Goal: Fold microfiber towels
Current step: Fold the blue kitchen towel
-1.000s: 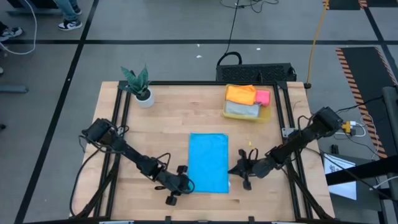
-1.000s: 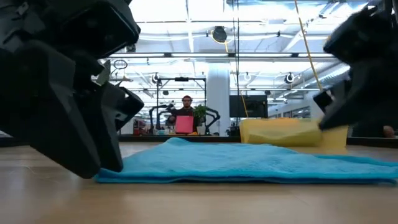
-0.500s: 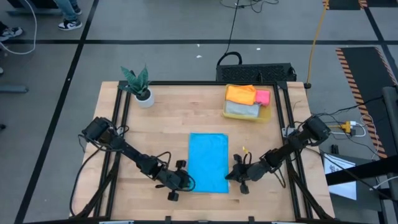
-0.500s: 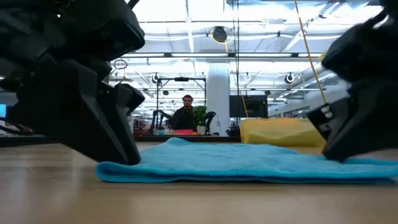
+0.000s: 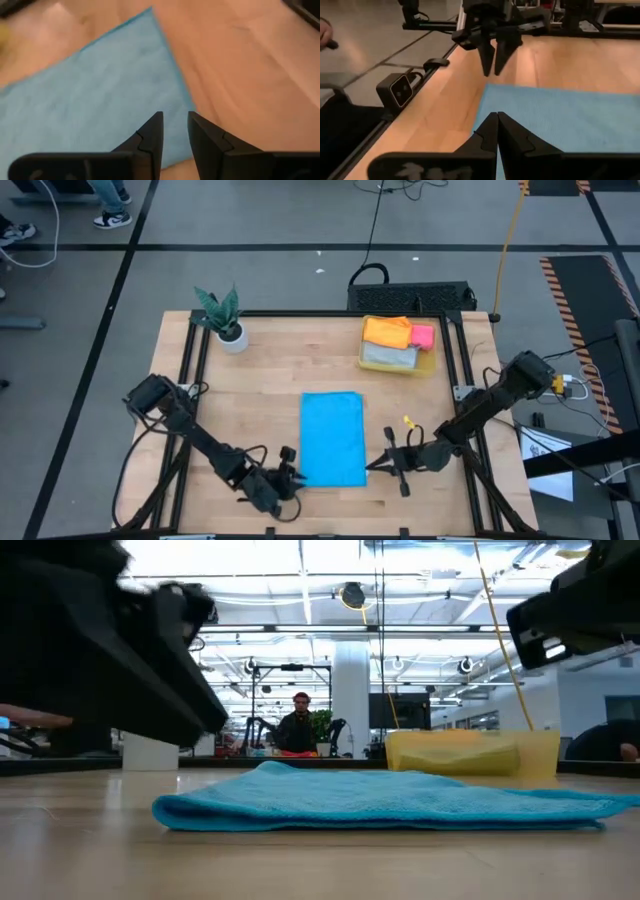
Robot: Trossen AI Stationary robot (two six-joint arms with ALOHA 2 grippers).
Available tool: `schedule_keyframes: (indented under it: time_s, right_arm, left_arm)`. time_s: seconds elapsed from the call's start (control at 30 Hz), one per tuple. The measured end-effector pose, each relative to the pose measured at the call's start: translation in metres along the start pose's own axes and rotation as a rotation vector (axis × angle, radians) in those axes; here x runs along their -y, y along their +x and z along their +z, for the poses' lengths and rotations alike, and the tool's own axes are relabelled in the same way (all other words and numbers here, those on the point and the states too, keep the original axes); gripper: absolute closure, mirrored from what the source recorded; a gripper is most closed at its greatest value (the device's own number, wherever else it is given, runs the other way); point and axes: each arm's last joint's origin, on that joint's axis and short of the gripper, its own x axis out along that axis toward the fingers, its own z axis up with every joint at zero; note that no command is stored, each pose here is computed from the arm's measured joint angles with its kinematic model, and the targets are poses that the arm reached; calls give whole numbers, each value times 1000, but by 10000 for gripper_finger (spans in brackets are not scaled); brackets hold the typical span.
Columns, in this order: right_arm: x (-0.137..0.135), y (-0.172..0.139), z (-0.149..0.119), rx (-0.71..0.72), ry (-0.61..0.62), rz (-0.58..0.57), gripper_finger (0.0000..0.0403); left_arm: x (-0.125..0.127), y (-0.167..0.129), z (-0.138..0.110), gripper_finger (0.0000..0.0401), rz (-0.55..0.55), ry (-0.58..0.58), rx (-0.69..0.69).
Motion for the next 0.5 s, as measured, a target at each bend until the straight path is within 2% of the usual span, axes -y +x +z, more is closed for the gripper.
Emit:
schedule_keyframes:
  time_s: [0.1, 0.3, 0.5]
  right_arm:
    - [0, 0, 1, 5, -26, 3, 403]
    - [6, 2, -2, -26, -40, -30, 403]
    - [18, 7, -2, -48, -37, -80, 403]
  left_arm:
    - [8, -5, 2, 308, -40, 112, -14]
    - [15, -8, -3, 305, -119, 203, -58]
    - [10, -3, -6, 255, -115, 254, -72]
